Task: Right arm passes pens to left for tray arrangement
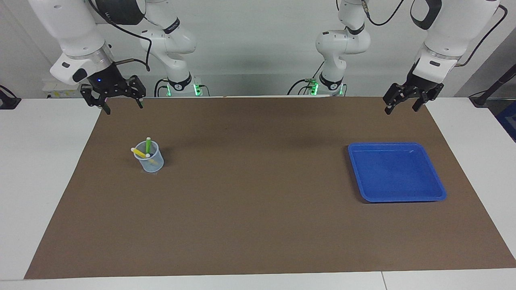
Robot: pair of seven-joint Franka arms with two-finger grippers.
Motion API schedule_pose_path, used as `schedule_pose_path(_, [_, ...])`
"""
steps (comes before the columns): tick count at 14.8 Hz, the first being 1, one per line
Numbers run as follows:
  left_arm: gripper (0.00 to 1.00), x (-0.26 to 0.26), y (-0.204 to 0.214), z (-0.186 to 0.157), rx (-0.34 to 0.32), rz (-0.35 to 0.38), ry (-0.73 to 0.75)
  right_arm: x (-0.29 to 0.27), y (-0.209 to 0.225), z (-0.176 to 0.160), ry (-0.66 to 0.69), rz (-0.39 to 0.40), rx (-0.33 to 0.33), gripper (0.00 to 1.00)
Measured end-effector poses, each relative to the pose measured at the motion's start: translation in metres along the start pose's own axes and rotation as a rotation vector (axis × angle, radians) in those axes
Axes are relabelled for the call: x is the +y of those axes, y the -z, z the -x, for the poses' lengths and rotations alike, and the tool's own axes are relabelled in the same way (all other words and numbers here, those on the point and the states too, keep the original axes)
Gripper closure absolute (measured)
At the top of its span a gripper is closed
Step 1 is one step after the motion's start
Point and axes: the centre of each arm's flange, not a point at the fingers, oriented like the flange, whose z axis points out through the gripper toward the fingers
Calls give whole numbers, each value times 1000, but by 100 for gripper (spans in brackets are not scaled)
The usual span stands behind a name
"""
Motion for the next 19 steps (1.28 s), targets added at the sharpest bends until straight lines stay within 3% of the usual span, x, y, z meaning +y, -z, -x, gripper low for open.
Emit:
schedule_pose_path(5, [0, 0, 0, 0, 0, 0, -1, 8, 1, 1, -6, 1, 6, 0])
schedule_pose_path(8, [0, 0, 0, 0, 0, 0, -2, 14, -4, -4, 87, 15, 53, 0])
schedule_pose_path(11, [0, 0, 0, 0, 0, 0, -3, 25, -25, 0, 167, 12, 36, 0])
schedule_pose_path(15, [0, 0, 0, 0, 0, 0, -4, 47, -59, 9, 448, 42, 73, 0])
schedule_pose_path(19, [0, 0, 0, 0, 0, 0, -4, 48, -92, 19, 677, 29, 41, 0])
